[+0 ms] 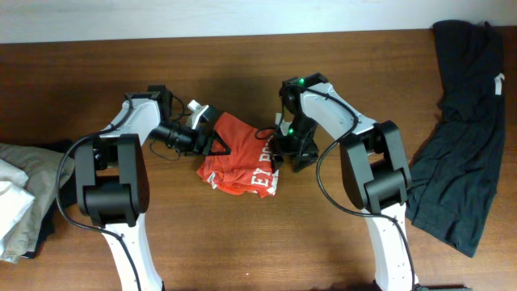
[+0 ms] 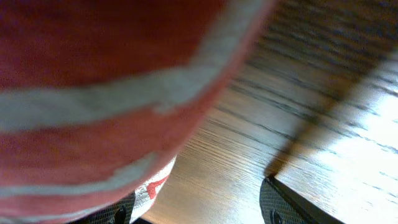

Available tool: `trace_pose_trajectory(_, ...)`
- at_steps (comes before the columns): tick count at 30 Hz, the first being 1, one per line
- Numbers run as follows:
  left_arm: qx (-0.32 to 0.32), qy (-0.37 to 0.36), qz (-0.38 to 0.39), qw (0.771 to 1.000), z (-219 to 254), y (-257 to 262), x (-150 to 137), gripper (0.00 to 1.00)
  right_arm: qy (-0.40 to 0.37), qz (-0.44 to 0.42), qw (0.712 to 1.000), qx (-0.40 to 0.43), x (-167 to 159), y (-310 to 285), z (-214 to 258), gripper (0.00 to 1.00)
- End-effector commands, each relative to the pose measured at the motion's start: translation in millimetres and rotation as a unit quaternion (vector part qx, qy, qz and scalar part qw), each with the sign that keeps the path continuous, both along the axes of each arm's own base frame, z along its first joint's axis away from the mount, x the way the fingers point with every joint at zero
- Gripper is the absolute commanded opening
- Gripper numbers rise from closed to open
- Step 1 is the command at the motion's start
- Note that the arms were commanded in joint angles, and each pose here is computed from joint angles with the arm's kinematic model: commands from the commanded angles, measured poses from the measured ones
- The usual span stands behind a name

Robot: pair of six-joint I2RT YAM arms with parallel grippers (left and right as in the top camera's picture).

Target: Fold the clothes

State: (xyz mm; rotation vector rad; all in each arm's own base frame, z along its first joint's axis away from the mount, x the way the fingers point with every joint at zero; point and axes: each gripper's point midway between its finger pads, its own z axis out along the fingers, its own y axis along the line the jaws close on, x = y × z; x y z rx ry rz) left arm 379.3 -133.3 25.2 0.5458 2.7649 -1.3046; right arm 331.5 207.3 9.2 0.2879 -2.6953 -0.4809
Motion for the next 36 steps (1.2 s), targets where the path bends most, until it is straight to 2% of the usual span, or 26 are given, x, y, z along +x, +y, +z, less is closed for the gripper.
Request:
trace_pose_trajectory(1, 0.023, 0.019, -0.011, 0.999, -19, 3, -7, 0.79, -0.021, 0.025, 0.999, 0.027, -3, 26, -1, 0.69)
trace_pose_trajectory(6, 0.036, 0.02, -0.043, 0.998, -24, -16, -16, 0.8, -0.034, 0.041, 0.998, 0.033, -5, 40, -3, 0.73)
trace_pose_trajectory(7, 0.036, 0.022, -0.05, 0.998, -27, -21, -19, 0.66, -0.034, 0.041, 0.998, 0.033, -5, 39, -3, 0.73)
trace_pose_trajectory(8, 0.036, 0.027, -0.056, 0.997, -31, -26, -21, 0.38, -0.033, 0.039, 0.998, 0.032, -5, 40, -3, 0.73)
trace_pose_trajectory(9, 0.037, 0.036, -0.059, 0.997, -37, -28, -24, 0.16, -0.032, 0.039, 0.998, 0.032, -5, 39, -2, 0.73)
trace_pose_trajectory(10, 0.038, 0.046, -0.06, 0.996, -43, -29, -27, 0.06, -0.032, 0.039, 0.998, 0.032, -5, 39, -2, 0.73)
trace_pose_trajectory(12, 0.039, 0.058, -0.059, 0.996, -53, -30, -30, 0.0, -0.031, 0.039, 0.998, 0.032, -6, 39, -2, 0.73)
trace_pose_trajectory(14, 0.042, 0.048, -0.039, 0.997, -54, -31, -18, 0.0, -0.031, 0.039, 0.998, 0.031, -6, 39, -2, 0.66)
trace_pose_trajectory(17, 0.045, 0.03, 0.004, 0.999, -43, -27, 14, 0.0, -0.031, 0.04, 0.998, 0.032, -6, 39, -2, 0.64)
trace_pose_trajectory(18, 0.046, 0.017, 0.017, 0.999, -30, -25, 30, 0.0, -0.032, 0.041, 0.998, 0.032, -6, 39, -2, 0.66)
trace_pose_trajectory(19, 0.053, -0.006, 0.033, 0.998, -13, -22, 50, 0.0, -0.034, 0.042, 0.998, 0.033, -5, 39, -2, 0.54)
trace_pose_trajectory(21, 0.065, -0.078, 0.061, 0.993, 36, -14, 94, 0.0, -0.037, 0.044, 0.998, 0.033, -4, 39, -3, 0.52)
trace_pose_trajectory(22, 0.081, -0.095, 0.08, 0.989, 49, -6, 108, 0.0, -0.04, 0.044, 0.998, 0.034, -2, 40, -3, 0.31)
trace_pose_trajectory(23, 0.094, -0.113, 0.096, 0.984, 62, 3, 120, 0.0, -0.044, 0.043, 0.997, 0.036, -1, 40, -4, 0.23)
trace_pose_trajectory(25, 0.093, -0.128, 0.112, 0.981, 77, 15, 131, 0.0, -0.056, 0.035, 0.997, 0.039, 9, 37, -5, 0.25)
trace_pose_trajectory(26, 0.094, -0.127, 0.126, 0.979, 82, 27, 135, 0.0, -0.068, 0.019, 0.997, 0.042, 21, 30, -5, 0.19)
trace_pose_trajectory(27, 0.094, -0.127, 0.135, 0.978, 84, 34, 137, 0.0, -0.076, 0.005, 0.996, 0.044, 31, 23, -4, 0.04)
trace_pose_trajectory(31, 0.091, -0.139, 0.209, 0.964, 113, 84, 157, 0.0, -0.097, -0.073, 0.992, 0.045, 72, -26, 5, 0.04)
trace_pose_trajectory(33, 0.089, -0.177, 0.253, 0.947, 155, 119, 169, 0.0, -0.098, -0.1, 0.989, 0.042, 81, -48, 5, 0.04)
trace_pose_trajectory(35, 0.134, -0.208, 0.306, 0.919, 195, 163, 171, 0.0, -0.099, -0.117, 0.987, 0.04, 86, -62, 5, 0.04)
trace_pose_trajectory(36, 0.176, -0.215, 0.342, 0.898, 217, 193, 162, 0.0, -0.099, -0.122, 0.987, 0.04, 88, -67, 5, 0.04)
